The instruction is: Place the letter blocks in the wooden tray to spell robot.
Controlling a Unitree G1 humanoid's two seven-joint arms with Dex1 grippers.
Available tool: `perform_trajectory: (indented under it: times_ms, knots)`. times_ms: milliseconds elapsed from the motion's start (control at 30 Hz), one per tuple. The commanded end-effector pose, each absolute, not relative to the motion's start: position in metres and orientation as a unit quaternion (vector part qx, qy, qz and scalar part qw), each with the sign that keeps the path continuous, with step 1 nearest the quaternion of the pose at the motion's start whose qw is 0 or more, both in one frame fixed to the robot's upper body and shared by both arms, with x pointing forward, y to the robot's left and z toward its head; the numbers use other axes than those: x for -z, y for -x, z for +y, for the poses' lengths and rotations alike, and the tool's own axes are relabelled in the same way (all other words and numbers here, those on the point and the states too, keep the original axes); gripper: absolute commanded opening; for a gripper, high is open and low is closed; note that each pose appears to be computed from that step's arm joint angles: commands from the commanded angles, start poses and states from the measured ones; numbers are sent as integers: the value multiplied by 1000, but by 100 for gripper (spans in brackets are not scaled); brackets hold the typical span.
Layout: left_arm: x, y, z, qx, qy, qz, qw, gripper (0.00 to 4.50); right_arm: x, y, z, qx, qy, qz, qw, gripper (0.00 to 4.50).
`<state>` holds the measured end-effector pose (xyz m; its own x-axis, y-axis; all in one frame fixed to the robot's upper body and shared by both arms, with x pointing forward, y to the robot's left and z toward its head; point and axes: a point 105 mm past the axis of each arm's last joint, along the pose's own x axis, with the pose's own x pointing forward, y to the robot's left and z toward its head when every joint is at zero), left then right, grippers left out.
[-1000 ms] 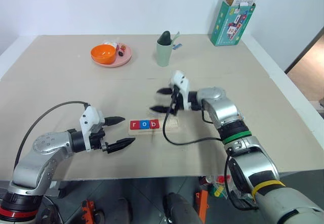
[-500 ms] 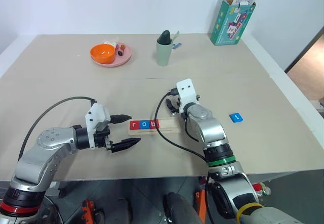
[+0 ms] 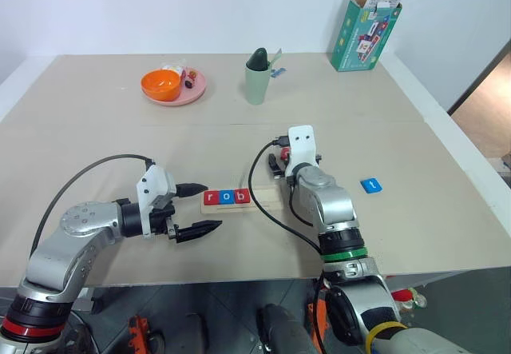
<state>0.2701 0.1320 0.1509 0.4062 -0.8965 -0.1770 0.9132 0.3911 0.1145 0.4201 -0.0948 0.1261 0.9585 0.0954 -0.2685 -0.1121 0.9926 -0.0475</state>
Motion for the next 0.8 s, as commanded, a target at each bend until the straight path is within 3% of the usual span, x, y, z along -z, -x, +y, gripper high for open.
perform_trajectory:
  times_ms: [33,133,267,367,533,633,800]
  knots:
    - [-161,-269,128,550,-113,21,827,450,-125,-422,-99,-39,25,142,989,423]
    - [-161,-269,128,550,-113,20,827,450,-123,-423,-100,-36,21,143,989,341]
    - [-159,-268,127,551,-117,22,826,450,-119,-423,-97,-41,26,147,988,196]
    - [-158,-268,127,550,-118,23,826,450,-118,-423,-97,-44,42,145,988,120]
    - [-157,-268,127,550,-119,23,826,450,-127,-419,-98,-83,61,123,987,120]
    - [-156,-268,127,550,-119,23,826,450,-145,-408,-99,-185,91,85,975,120]
    - [-156,-269,128,551,-121,23,826,450,-164,-380,-110,-360,156,64,917,120]
